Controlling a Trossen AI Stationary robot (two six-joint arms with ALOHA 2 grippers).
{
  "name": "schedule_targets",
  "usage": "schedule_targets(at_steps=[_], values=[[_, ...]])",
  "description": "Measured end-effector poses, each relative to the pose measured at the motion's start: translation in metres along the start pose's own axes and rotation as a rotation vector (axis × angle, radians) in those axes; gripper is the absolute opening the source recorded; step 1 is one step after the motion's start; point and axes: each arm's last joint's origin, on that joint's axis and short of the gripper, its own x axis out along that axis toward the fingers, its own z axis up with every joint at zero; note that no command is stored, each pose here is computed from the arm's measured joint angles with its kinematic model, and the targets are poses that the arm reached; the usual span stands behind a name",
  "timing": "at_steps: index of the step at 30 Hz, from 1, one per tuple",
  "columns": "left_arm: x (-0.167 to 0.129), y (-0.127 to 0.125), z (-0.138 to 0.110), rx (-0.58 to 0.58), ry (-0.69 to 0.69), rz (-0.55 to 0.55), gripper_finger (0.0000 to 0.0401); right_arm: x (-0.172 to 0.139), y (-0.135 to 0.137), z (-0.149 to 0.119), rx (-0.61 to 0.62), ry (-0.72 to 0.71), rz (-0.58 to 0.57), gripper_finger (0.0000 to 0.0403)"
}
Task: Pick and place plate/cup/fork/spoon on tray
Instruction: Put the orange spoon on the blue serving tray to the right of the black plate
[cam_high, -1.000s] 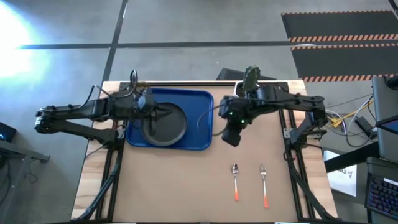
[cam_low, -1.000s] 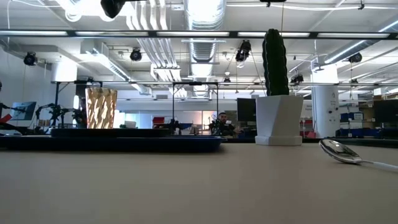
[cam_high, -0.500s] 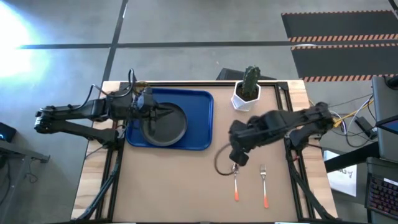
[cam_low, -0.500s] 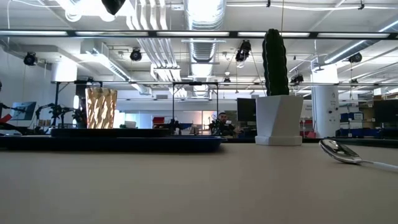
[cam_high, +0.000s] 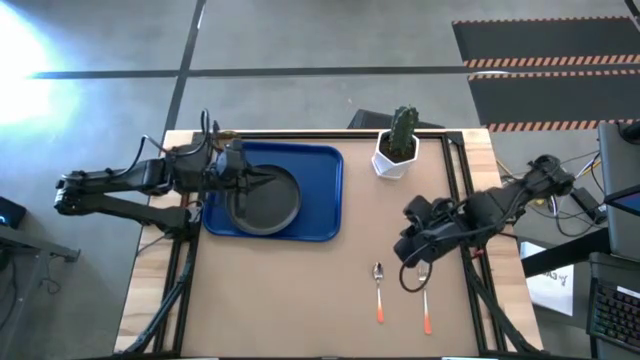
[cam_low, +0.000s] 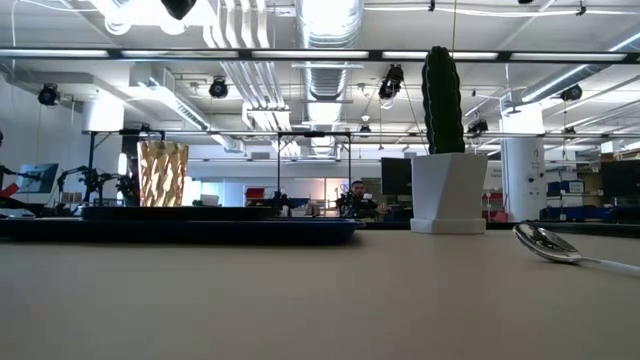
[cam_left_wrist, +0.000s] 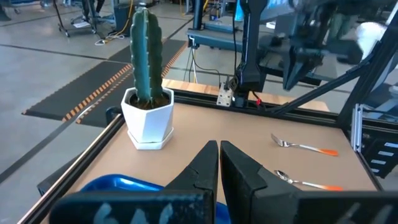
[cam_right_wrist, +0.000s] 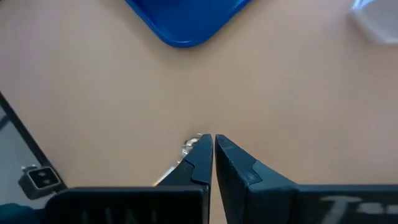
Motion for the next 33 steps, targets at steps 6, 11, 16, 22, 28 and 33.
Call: schedule_targets(at_steps=[6,11,16,22,28,33], values=[[-0.004,0.000,0.001,-0.002,-0.015,-0.001,0.0000,0.036,-0.010,-0.019,0.103,0.056,-0.014,0.0009],[-0.007,0.001,0.002,-0.004,-0.023,-0.003,0.0000,0.074,-0.006,-0.034,0.148,0.124,0.023,0.0021],[-0.007,0.001,0.003,-0.005,-0.026,-0.003,0.0000,0.109,0.000,-0.048,0.176,0.190,0.097,0.0062],[-0.005,0.000,0.003,-0.007,-0.032,-0.004,0.0000,0.130,0.011,-0.056,0.196,0.304,0.081,0.0130],[-0.005,0.000,0.003,-0.025,-0.032,-0.004,0.0000,0.140,0.030,-0.055,0.196,0.370,0.072,0.0171],[-0.004,0.000,0.001,-0.025,-0.024,-0.003,0.0000,0.157,0.047,-0.056,0.173,0.411,0.045,0.0180]])
